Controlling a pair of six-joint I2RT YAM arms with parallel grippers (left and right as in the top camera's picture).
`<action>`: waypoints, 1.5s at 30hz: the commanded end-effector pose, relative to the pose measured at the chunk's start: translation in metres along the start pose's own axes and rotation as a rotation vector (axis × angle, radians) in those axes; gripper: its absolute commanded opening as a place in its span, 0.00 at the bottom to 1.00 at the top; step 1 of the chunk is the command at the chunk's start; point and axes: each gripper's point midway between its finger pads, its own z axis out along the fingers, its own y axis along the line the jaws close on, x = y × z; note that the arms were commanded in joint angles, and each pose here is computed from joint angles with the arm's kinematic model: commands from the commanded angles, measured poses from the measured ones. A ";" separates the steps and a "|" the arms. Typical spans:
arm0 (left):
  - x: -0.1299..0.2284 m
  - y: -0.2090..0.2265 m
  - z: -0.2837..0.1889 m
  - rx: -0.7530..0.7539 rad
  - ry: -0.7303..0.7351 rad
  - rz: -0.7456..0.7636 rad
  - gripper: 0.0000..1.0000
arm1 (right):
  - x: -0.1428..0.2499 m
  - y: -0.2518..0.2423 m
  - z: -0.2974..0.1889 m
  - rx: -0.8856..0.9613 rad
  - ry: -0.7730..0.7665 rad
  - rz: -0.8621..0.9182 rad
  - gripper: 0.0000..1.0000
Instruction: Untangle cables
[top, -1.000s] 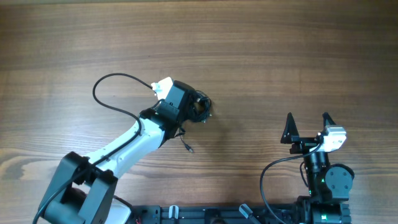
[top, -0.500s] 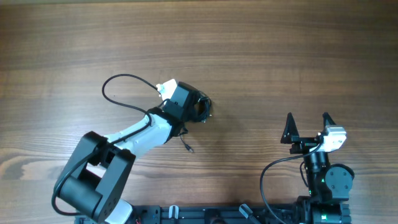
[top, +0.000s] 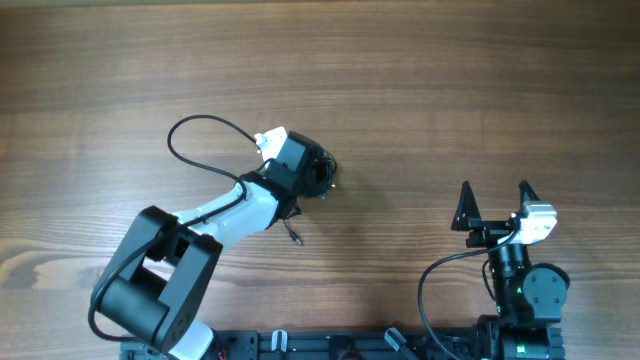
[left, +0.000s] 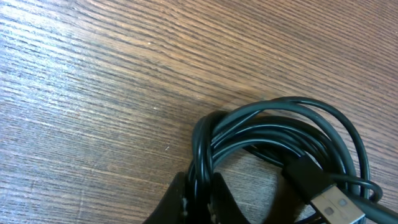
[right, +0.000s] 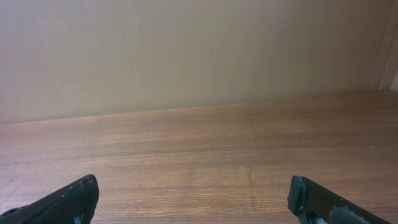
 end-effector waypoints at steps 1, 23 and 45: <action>-0.019 0.000 -0.019 0.006 -0.064 0.009 0.04 | -0.002 -0.001 0.000 0.007 -0.010 -0.006 1.00; -0.073 -0.029 -0.150 0.318 -0.222 -0.248 0.04 | -0.031 0.111 -0.029 -0.583 0.385 0.582 1.00; -0.057 -0.040 -0.189 0.484 -0.057 -0.577 0.04 | 0.078 0.304 -0.013 -1.009 0.666 0.607 0.05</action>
